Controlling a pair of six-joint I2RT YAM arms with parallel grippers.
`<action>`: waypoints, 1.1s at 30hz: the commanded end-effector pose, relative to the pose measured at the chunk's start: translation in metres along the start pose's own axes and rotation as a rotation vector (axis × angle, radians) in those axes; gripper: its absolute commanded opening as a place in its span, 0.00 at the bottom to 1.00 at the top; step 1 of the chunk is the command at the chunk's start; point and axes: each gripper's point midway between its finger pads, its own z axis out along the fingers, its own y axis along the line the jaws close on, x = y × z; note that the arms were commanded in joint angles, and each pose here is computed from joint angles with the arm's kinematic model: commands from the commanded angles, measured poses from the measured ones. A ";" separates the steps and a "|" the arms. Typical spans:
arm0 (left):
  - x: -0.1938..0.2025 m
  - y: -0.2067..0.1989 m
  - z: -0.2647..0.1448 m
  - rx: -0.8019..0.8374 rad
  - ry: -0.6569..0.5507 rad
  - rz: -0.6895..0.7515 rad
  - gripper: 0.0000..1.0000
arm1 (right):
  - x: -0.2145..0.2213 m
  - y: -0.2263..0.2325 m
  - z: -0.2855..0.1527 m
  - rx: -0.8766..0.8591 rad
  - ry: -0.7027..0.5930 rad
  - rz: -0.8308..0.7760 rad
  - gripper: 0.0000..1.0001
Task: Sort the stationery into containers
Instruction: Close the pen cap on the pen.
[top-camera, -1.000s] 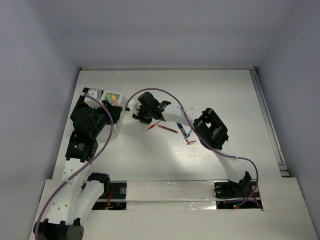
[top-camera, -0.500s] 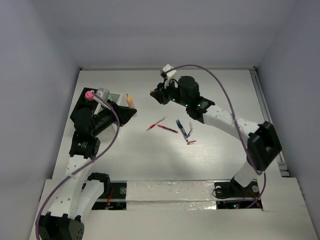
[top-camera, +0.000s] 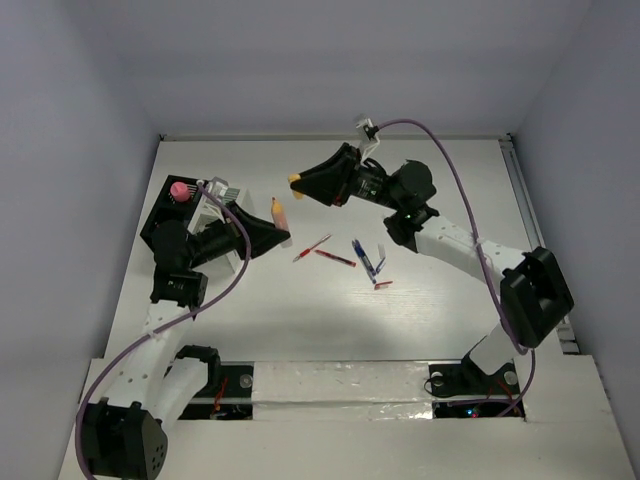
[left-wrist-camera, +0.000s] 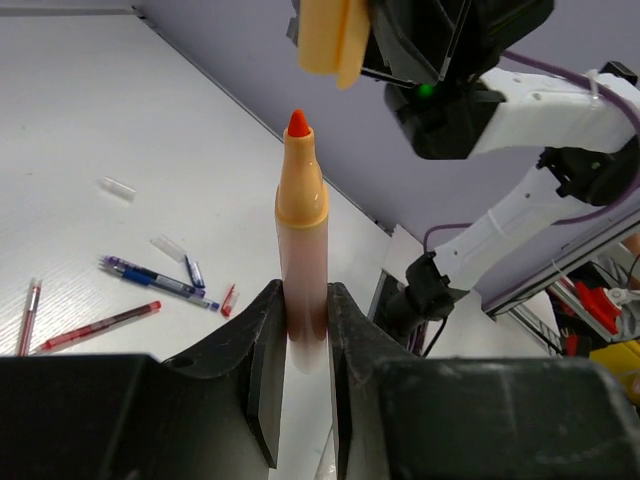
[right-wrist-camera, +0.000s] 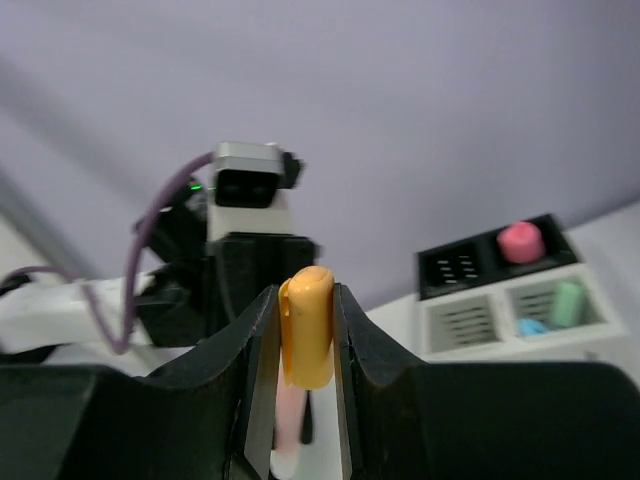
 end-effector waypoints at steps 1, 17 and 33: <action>-0.002 -0.020 0.000 0.096 0.012 0.059 0.00 | -0.024 0.059 0.001 -0.277 -0.051 0.052 0.00; 0.005 -0.019 0.004 0.097 0.043 0.047 0.00 | -0.027 0.071 0.020 -0.458 -0.048 0.131 0.00; 0.004 -0.025 0.004 0.111 0.040 0.064 0.00 | -0.004 0.063 0.031 -0.492 -0.023 0.198 0.00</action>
